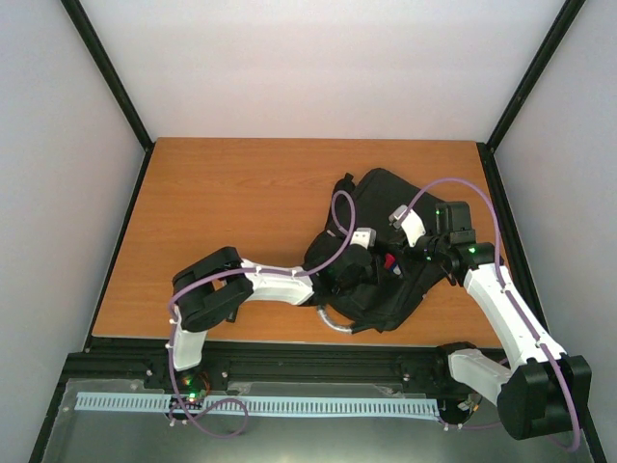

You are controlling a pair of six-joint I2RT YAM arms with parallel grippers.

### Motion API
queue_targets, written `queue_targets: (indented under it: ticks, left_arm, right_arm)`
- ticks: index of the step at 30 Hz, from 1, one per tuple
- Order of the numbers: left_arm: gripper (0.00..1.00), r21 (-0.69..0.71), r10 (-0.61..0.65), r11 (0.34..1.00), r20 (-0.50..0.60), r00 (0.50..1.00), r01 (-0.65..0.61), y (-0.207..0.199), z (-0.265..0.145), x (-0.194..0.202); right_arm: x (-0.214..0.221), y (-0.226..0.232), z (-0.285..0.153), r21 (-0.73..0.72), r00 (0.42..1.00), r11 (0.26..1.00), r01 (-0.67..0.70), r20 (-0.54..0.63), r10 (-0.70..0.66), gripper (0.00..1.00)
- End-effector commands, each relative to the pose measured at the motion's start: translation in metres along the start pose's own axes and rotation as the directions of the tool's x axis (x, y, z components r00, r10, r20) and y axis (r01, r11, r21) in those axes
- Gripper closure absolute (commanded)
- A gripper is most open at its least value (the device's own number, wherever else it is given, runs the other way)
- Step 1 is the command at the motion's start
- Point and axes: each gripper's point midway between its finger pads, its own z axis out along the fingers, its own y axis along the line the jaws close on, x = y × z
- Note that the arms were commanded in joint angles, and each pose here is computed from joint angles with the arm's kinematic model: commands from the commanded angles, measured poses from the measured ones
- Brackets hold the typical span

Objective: Pack the student bag
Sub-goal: Place the stationery in the student bag.

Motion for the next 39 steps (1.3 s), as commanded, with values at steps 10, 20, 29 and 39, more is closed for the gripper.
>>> queue_targets:
  ticks: [10, 20, 29, 39]
  left_arm:
    - [0.99, 0.086, -0.154, 0.985, 0.075, 0.985, 0.148, -0.003, 0.014, -0.027]
    - [0.99, 0.143, -0.335, 0.933, 0.016, 0.942, 0.330, 0.000, -0.028, -0.007]
    - [0.99, 0.215, -0.397, 0.887, -0.100, 0.912, 0.409, -0.016, 0.006, 0.024]
    - [0.99, 0.124, -0.421, 0.904, 0.079, 0.904, 0.410, 0.009, 0.033, -0.023]
  right_arm:
    - [-0.014, 0.009, -0.004, -0.039, 0.998, 0.999, 0.028, 0.052, -0.026, 0.96]
    - [-0.016, 0.011, -0.003, -0.053, 0.998, 0.998, 0.027, 0.058, -0.024, 0.96]
    - [-0.016, 0.012, -0.002, -0.069, 0.998, 0.997, 0.020, 0.056, -0.016, 0.96]
    - [-0.016, 0.013, -0.005, -0.058, 0.998, 0.998, 0.024, 0.063, -0.021, 0.96]
